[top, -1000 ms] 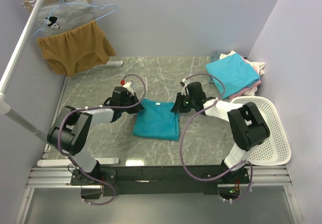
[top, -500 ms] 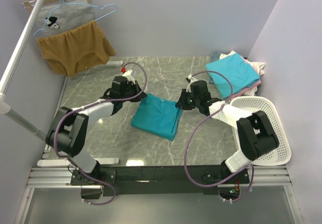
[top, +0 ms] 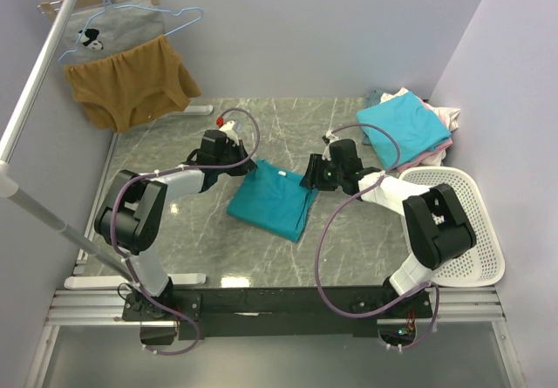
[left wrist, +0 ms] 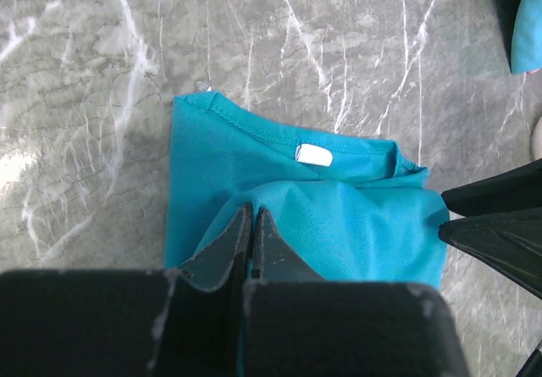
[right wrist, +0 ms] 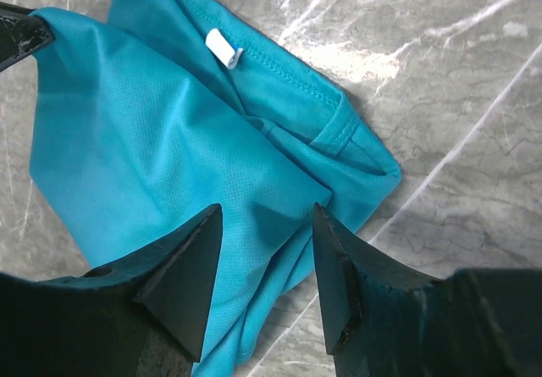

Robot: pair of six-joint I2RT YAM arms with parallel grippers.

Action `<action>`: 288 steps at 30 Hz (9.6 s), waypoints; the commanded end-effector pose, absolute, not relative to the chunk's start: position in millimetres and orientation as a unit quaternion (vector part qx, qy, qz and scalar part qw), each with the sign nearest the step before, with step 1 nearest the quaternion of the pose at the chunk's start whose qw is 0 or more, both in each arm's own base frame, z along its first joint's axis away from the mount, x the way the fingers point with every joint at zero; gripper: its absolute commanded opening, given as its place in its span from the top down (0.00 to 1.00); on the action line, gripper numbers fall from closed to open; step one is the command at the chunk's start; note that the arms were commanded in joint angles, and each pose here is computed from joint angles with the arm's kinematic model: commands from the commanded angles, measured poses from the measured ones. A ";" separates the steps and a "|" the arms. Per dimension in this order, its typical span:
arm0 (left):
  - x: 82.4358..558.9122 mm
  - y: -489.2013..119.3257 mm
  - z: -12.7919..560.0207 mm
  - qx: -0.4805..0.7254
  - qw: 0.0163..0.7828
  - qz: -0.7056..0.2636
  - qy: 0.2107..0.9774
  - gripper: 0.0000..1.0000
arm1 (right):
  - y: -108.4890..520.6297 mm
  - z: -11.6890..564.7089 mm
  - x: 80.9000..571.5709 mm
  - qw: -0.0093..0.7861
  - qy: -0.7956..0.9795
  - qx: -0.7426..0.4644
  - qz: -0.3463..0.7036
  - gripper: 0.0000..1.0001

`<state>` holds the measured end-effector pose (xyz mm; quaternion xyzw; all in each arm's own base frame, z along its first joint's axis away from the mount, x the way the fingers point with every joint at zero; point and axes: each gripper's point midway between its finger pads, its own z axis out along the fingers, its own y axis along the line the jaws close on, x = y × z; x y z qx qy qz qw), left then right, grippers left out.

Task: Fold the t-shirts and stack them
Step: Smooth out wrinkles on the folded tshirt, then put the neatly folded tshirt into the corner of the board with the right arm

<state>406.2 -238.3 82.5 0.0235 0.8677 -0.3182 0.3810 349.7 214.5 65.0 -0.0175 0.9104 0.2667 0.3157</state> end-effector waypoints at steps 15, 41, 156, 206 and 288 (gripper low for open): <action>416.1 -252.3 96.2 0.053 0.388 -0.348 0.852 0.99 | 229.6 59.0 354.9 0.291 0.907 -0.019 0.303 0.77; 458.4 -276.0 135.9 0.082 0.438 -0.379 0.811 0.99 | 180.2 92.3 367.7 0.403 0.889 0.020 0.217 1.00; 438.9 -300.7 108.3 0.083 0.344 -0.400 0.845 0.01 | 285.5 83.0 299.7 0.256 0.902 -0.053 0.343 0.40; 262.1 -269.3 59.5 0.078 0.279 -0.393 0.873 0.01 | 225.1 50.0 458.3 0.315 0.920 0.032 0.232 0.38; 347.3 -244.9 105.0 0.029 0.359 -0.418 0.834 0.00 | -52.9 231.7 556.0 0.616 0.729 0.281 0.101 1.00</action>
